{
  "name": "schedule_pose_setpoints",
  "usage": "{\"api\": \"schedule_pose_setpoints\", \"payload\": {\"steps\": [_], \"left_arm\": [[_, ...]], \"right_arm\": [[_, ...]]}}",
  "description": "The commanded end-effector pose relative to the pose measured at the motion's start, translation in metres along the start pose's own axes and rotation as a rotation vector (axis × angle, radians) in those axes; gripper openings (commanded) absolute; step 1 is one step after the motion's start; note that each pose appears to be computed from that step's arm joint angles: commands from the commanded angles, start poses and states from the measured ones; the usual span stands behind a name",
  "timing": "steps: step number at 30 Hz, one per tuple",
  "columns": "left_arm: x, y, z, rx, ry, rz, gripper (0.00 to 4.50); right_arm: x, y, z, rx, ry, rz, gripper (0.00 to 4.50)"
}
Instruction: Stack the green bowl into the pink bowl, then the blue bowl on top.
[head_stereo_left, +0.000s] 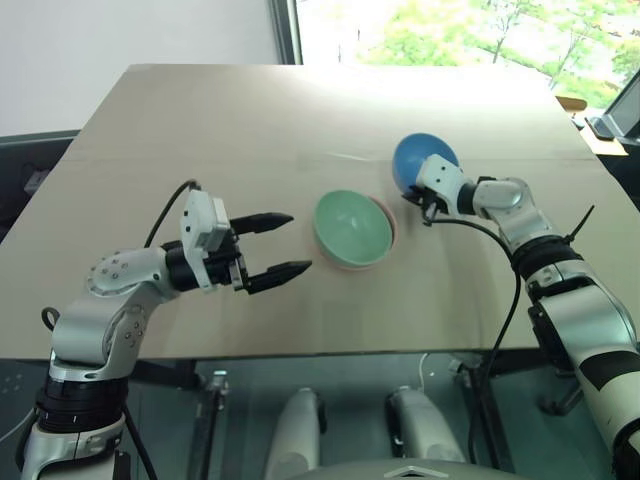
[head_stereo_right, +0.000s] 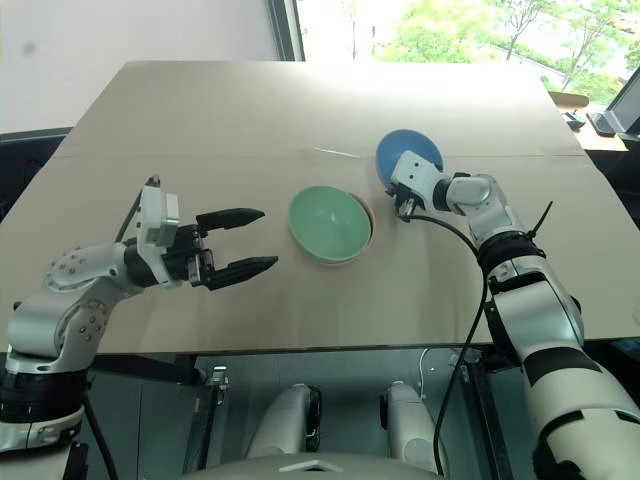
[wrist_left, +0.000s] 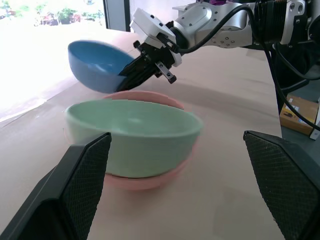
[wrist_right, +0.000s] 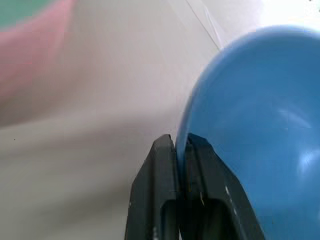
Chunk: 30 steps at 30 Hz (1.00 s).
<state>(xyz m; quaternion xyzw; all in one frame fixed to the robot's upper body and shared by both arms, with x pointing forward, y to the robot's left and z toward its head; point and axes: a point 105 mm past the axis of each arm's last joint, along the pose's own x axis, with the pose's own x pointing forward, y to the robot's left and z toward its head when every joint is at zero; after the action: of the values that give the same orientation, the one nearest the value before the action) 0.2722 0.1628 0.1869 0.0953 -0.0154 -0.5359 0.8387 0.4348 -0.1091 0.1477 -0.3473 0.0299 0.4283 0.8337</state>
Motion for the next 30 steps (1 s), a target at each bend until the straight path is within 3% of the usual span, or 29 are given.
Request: {"api": "schedule_pose_setpoints", "payload": {"steps": [1,5,10,13,17,20,24,28,30], "left_arm": [[-0.001,-0.003,0.01,0.047,-0.02,-0.006,4.5],[-0.006,0.0,0.007,0.045,-0.011,0.001,4.5],[-0.009,0.005,0.004,0.044,-0.006,0.014,4.5],[-0.01,0.005,0.003,0.042,-0.003,0.015,4.5],[-0.013,0.003,-0.001,0.037,0.013,0.014,4.5],[-0.015,0.003,0.0,0.04,0.018,0.018,4.5],[-0.016,0.004,0.0,0.043,0.02,0.022,4.5],[-0.018,0.003,-0.001,0.057,0.027,0.036,4.5],[-0.018,0.002,0.0,0.056,0.026,0.039,4.5]], "right_arm": [[-0.014,-0.027,0.032,-0.093,-0.093,-0.08,0.05],[-0.028,-0.027,0.079,-0.082,-0.286,-0.034,0.05],[-0.051,0.019,0.139,-0.074,-0.48,0.174,0.05],[-0.054,0.045,0.149,-0.039,-0.49,0.262,0.05],[-0.046,0.069,0.132,-0.007,-0.413,0.349,0.05],[-0.047,0.08,0.125,0.022,-0.392,0.41,0.96],[-0.052,0.094,0.126,0.046,-0.401,0.488,2.55],[-0.059,0.076,0.135,0.034,-0.461,0.351,4.32],[-0.065,0.064,0.138,0.045,-0.481,0.278,4.42]]}}
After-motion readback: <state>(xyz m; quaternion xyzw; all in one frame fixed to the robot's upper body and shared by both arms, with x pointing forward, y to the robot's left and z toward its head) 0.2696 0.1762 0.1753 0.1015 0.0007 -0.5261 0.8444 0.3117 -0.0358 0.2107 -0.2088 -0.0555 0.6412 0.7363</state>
